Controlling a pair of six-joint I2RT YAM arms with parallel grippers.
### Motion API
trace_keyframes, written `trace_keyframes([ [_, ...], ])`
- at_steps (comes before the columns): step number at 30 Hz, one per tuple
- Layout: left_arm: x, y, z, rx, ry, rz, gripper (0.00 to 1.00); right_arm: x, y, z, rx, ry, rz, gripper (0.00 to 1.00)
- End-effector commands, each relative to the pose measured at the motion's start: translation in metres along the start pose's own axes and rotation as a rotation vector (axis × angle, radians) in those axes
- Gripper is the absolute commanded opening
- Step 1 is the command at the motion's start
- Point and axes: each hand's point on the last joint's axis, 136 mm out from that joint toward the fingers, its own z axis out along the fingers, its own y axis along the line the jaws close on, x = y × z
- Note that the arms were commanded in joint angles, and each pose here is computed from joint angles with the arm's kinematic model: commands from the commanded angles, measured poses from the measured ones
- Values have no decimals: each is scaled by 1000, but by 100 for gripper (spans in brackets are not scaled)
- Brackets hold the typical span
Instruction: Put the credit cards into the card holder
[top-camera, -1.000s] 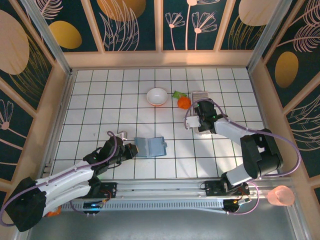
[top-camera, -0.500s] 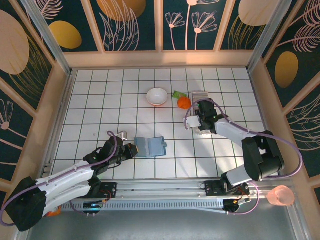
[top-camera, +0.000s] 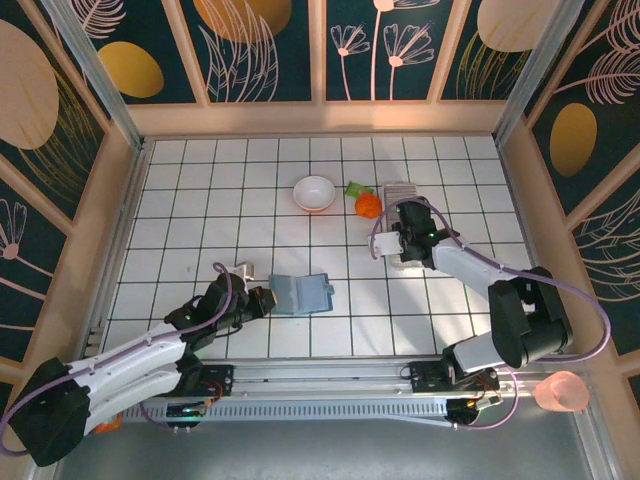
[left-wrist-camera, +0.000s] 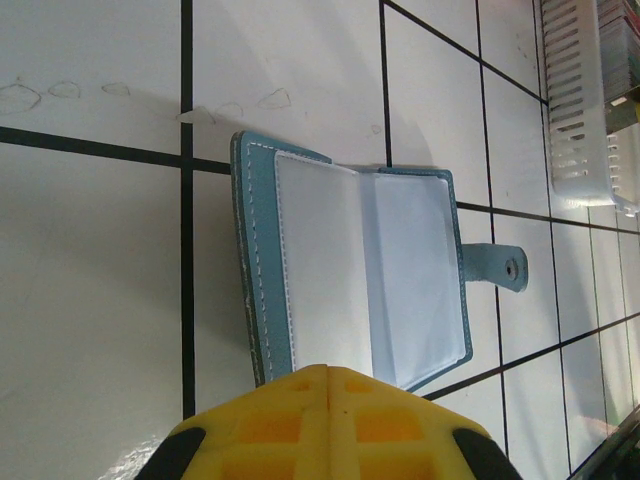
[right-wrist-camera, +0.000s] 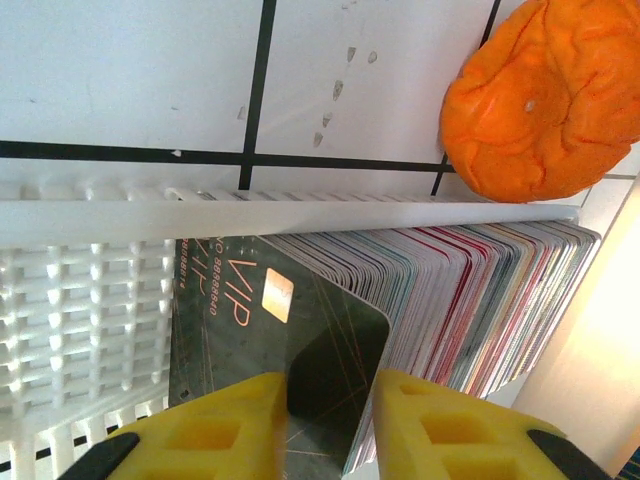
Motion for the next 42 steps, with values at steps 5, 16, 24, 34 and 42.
trace_keyframes([
  [5, 2, 2, 0, 0, 4, -11, 4, 2, -19, -11, 54, 17, 8, 20],
  [16, 2, 2, 0, 1, 3, -17, 4, 4, -23, -19, 76, 15, 19, 12],
  [24, 2, 1, 0, 6, 4, -17, 4, -1, -21, -30, 60, -7, 50, 11],
  [34, 0, -1, 1, 8, 3, -10, 3, -7, 3, -49, 19, -46, 90, 4],
  [42, -6, -5, -1, -5, -15, 2, 4, -23, 10, -79, 8, -62, 124, 0],
])
